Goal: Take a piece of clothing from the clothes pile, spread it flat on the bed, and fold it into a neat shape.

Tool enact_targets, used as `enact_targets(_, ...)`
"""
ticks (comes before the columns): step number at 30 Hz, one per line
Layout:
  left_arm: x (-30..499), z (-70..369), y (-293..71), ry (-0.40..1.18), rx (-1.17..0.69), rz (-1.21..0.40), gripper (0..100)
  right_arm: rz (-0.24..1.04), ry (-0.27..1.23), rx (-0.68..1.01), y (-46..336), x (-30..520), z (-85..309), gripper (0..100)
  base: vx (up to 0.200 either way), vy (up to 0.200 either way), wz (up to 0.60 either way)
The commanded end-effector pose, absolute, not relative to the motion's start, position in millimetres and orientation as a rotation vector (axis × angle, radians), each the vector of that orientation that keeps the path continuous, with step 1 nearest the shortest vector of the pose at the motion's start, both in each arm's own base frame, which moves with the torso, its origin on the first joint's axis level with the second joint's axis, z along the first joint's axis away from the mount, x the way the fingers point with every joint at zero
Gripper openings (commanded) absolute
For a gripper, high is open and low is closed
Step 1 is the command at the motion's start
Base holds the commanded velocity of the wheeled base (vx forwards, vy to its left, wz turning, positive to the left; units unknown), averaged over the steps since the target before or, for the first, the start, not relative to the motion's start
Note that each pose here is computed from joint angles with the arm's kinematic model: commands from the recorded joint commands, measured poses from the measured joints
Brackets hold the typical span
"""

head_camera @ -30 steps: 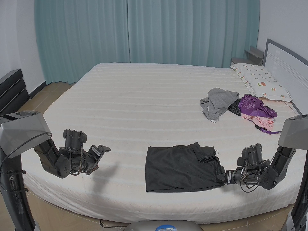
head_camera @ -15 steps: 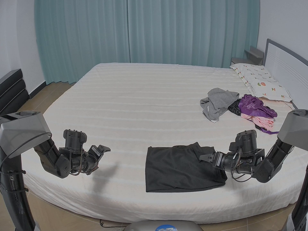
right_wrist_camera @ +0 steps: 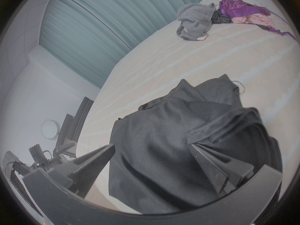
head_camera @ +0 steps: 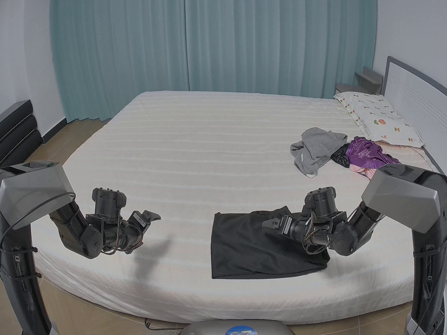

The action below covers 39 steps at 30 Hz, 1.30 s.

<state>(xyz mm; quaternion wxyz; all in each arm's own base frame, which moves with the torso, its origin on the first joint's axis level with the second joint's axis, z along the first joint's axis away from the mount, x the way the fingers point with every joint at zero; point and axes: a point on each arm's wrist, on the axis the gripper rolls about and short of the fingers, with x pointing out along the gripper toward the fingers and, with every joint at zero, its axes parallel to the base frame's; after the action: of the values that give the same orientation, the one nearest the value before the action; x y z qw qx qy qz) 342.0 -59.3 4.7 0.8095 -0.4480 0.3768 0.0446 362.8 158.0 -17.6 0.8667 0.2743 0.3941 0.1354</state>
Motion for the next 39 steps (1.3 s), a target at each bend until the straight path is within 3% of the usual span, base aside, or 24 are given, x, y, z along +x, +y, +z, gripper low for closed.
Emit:
enact_targets(1,342.2,4.6,-59.5,0.805,-0.958,0.095,100,0.247,0.836,0.578,162.7,387.5,-41.3,100,0.000,0.000,0.00)
enact_targets(14,341.9,4.3,-59.4,0.806,-0.956,0.095,100,0.045,0.631,0.633,95.1,431.1,-23.5,100,0.000,0.000,0.00)
enact_targets(20,341.8,4.2,-59.3,0.806,-0.957,0.099,100,0.073,0.589,0.651,81.9,436.6,-28.2,100,0.000,0.000,0.00)
enact_targets(35,343.3,4.7,-59.5,0.800,-0.956,0.101,100,0.133,0.641,0.600,82.0,433.1,-40.8,100,0.000,0.000,0.00)
enact_targets(36,343.3,4.7,-59.5,0.800,-0.956,0.101,100,0.133,0.649,0.582,81.9,432.7,-44.5,0,0.000,0.000,0.00)
enact_targets(39,343.2,4.7,-60.0,0.801,-0.956,0.098,100,0.130,0.662,0.562,81.5,431.3,-47.3,0,0.000,0.000,0.00)
